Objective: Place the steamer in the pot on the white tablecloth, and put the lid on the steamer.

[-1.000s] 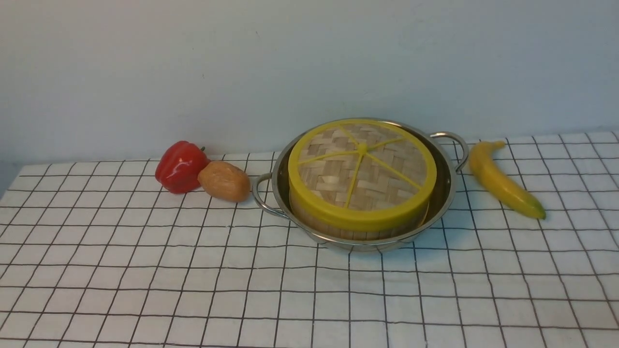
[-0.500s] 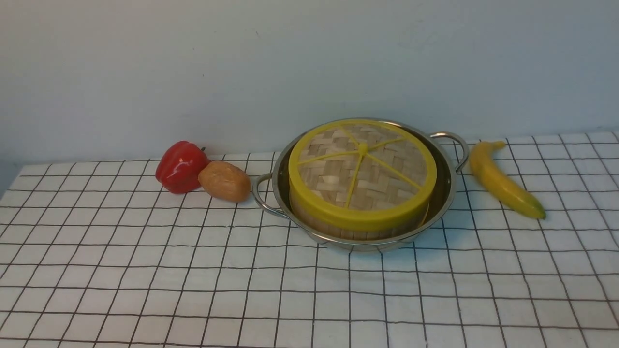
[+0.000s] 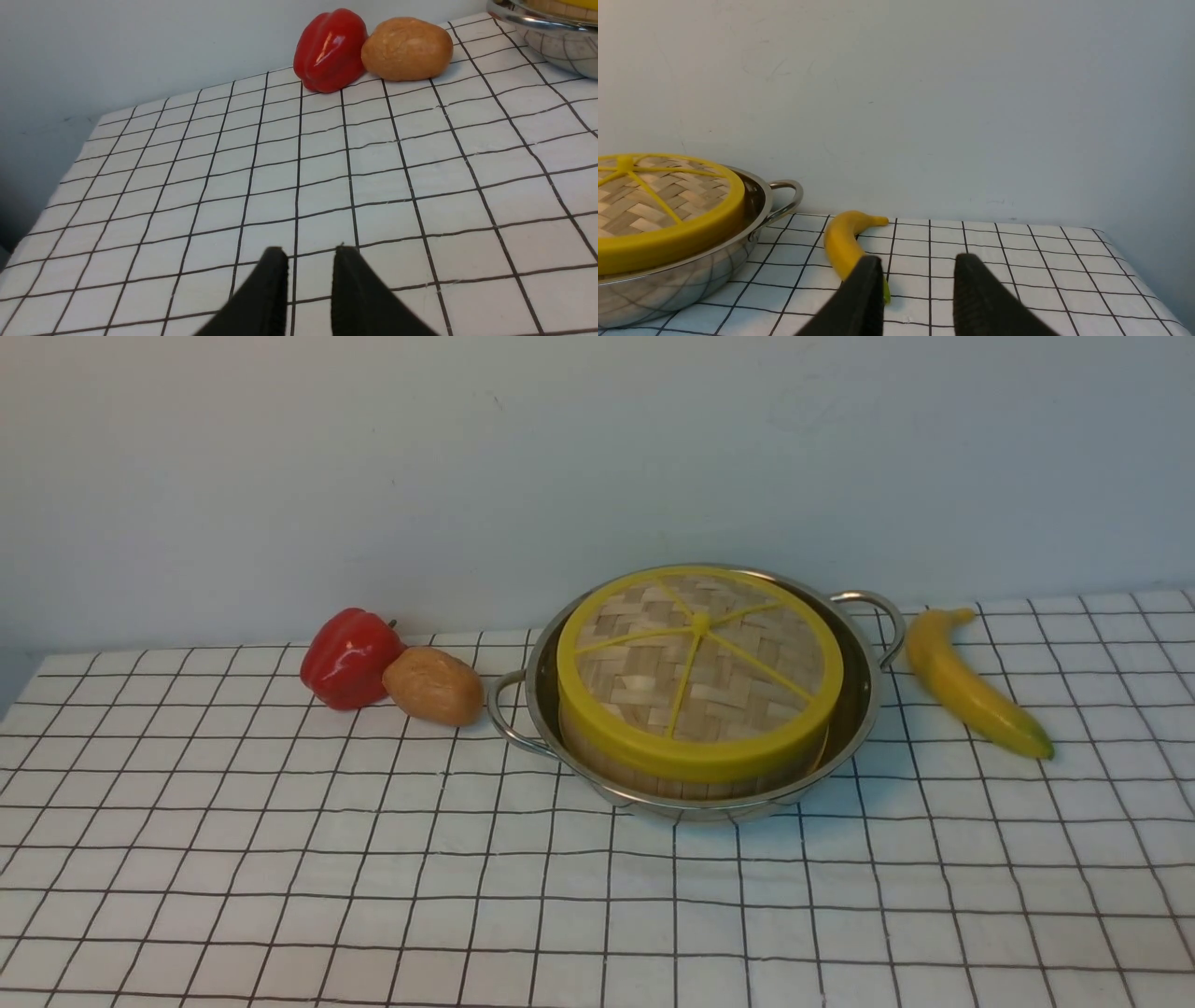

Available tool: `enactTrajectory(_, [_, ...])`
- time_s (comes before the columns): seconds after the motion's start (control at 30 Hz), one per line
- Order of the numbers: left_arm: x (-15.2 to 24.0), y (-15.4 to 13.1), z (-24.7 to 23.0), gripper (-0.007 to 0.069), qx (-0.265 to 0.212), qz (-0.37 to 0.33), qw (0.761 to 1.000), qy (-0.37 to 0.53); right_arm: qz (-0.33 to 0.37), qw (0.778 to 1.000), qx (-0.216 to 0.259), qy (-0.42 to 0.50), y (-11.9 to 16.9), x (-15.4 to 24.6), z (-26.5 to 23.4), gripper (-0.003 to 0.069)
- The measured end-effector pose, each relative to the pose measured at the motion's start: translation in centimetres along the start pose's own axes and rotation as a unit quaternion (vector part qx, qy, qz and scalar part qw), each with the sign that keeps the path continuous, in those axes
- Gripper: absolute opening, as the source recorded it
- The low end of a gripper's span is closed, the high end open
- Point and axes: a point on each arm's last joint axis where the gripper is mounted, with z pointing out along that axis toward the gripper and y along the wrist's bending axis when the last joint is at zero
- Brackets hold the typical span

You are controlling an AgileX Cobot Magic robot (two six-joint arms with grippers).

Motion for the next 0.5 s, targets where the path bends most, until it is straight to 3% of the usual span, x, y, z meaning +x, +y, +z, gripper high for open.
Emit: enactTrajectory(0.5, [0.00,0.00,0.00,0.0170,0.000,0.000,1.000,0.000,0.000,1.000,0.000,0.000,0.00,0.00,0.00,0.0240])
